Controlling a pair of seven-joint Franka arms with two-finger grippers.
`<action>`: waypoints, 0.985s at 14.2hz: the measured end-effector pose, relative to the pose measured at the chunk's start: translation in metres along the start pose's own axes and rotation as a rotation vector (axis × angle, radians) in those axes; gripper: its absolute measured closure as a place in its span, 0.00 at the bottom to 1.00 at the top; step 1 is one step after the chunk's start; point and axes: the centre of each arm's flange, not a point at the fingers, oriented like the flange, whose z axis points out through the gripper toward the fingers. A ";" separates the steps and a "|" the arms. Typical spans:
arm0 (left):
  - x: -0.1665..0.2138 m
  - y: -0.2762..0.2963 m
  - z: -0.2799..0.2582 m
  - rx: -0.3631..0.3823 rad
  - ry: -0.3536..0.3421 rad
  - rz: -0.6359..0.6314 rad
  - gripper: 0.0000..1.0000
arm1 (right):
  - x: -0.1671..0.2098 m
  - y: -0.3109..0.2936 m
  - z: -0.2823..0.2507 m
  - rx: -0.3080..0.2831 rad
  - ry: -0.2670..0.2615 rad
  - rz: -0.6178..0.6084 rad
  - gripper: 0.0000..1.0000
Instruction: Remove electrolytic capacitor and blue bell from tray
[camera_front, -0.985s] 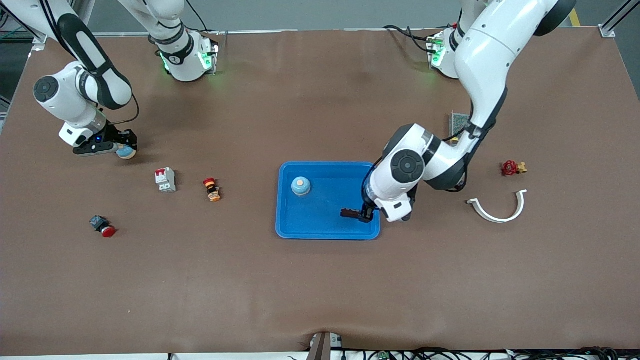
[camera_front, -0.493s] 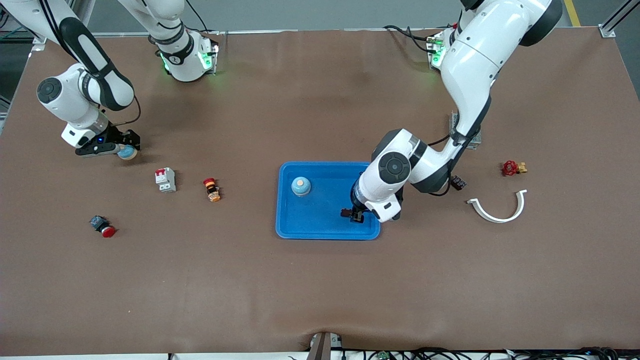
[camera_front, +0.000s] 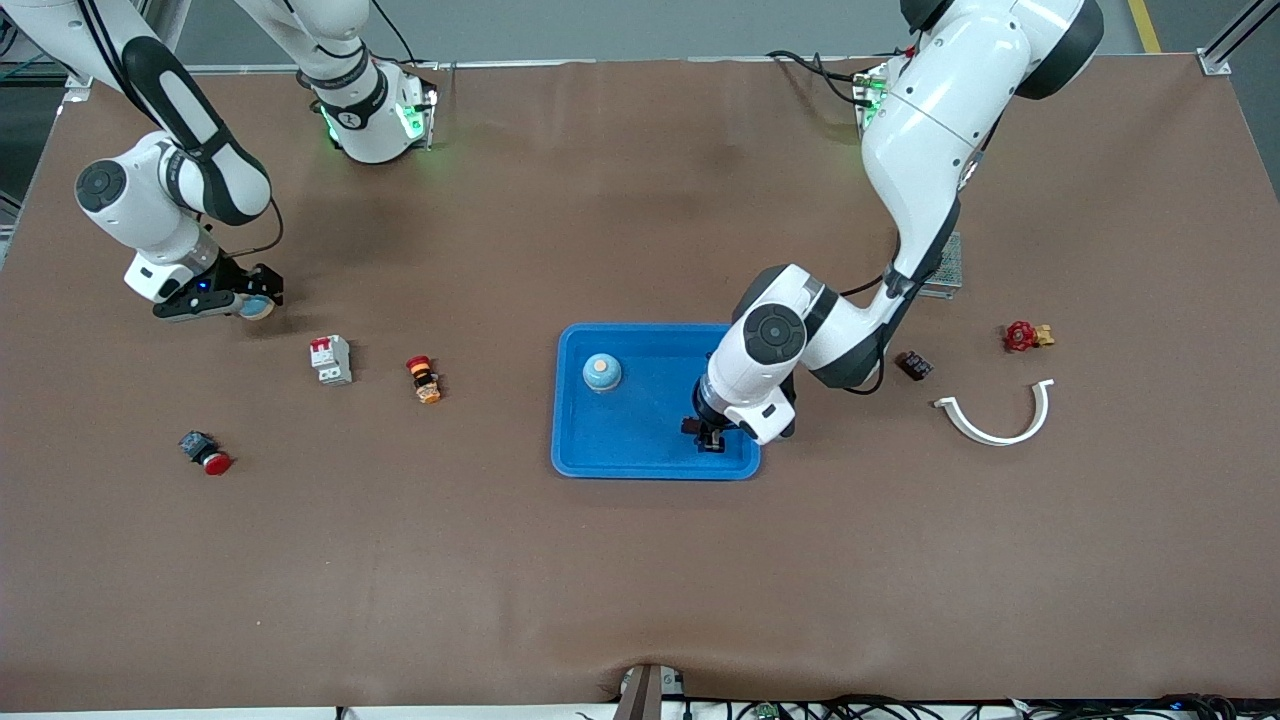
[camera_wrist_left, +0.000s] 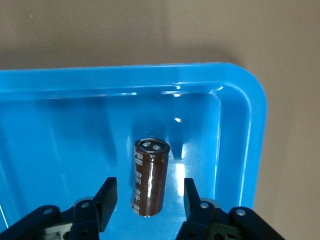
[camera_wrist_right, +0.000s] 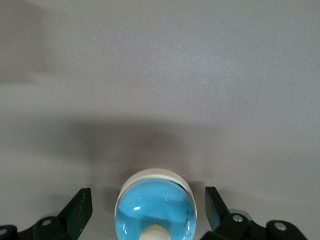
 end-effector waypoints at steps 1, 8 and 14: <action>0.000 -0.001 0.003 0.004 0.002 0.000 0.38 | 0.006 0.001 -0.002 0.009 -0.014 -0.006 0.00; 0.000 -0.003 0.009 0.010 0.007 0.004 0.70 | 0.081 0.004 -0.049 0.087 -0.025 0.023 0.00; -0.007 0.007 -0.017 -0.037 0.048 0.083 0.70 | 0.147 -0.046 -0.083 0.095 0.043 0.152 0.00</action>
